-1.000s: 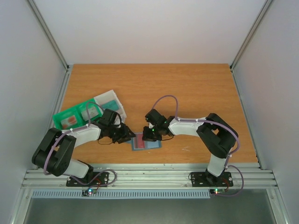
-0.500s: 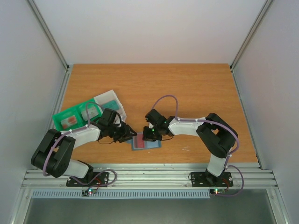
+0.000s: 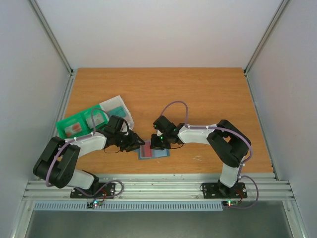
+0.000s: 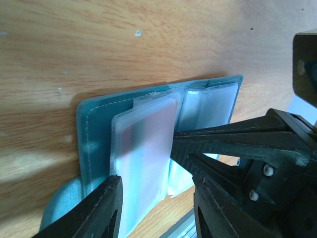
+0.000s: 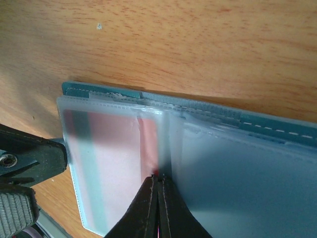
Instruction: Take the credit cards out of the card holder
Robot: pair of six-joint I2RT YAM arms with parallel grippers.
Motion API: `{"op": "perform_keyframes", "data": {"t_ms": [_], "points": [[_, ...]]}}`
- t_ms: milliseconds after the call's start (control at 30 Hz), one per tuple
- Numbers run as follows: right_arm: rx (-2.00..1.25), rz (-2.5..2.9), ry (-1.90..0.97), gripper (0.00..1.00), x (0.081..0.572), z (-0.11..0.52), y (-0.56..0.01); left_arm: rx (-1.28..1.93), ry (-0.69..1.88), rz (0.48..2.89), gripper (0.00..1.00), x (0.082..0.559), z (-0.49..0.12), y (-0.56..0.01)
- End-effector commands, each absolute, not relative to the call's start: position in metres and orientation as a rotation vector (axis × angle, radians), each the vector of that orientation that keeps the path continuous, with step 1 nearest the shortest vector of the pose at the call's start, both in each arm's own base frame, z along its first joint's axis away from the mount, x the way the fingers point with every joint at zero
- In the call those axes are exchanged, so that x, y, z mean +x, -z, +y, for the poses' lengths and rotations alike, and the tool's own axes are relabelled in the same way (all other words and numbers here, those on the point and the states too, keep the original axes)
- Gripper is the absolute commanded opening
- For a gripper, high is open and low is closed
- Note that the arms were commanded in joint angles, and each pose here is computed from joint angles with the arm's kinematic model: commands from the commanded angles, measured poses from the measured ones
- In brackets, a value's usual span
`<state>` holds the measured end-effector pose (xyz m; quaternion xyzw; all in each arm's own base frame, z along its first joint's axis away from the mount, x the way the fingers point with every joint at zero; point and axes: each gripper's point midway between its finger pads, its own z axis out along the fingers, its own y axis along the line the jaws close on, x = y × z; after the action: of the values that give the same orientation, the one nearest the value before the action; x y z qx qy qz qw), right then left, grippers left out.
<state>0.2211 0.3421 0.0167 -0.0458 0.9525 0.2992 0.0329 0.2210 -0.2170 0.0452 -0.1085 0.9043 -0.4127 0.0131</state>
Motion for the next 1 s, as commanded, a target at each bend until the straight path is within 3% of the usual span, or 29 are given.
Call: {"op": "perform_keyframes", "data": {"t_ms": [0, 167, 967], "points": [[-0.113, 3.041, -0.745, 0.01, 0.207, 0.32, 0.021, -0.273, 1.23, 2.812, 0.41, 0.225, -0.215, -0.053], [-0.104, 3.041, -0.747, 0.01, 0.207, 0.319, 0.022, -0.232, 1.163, 2.826, 0.45, 0.224, -0.21, -0.053], [-0.078, 3.021, -0.768, 0.01, 0.208, 0.319, 0.017, -0.234, 1.276, 2.794, 0.44, 0.231, -0.222, -0.045]]}}
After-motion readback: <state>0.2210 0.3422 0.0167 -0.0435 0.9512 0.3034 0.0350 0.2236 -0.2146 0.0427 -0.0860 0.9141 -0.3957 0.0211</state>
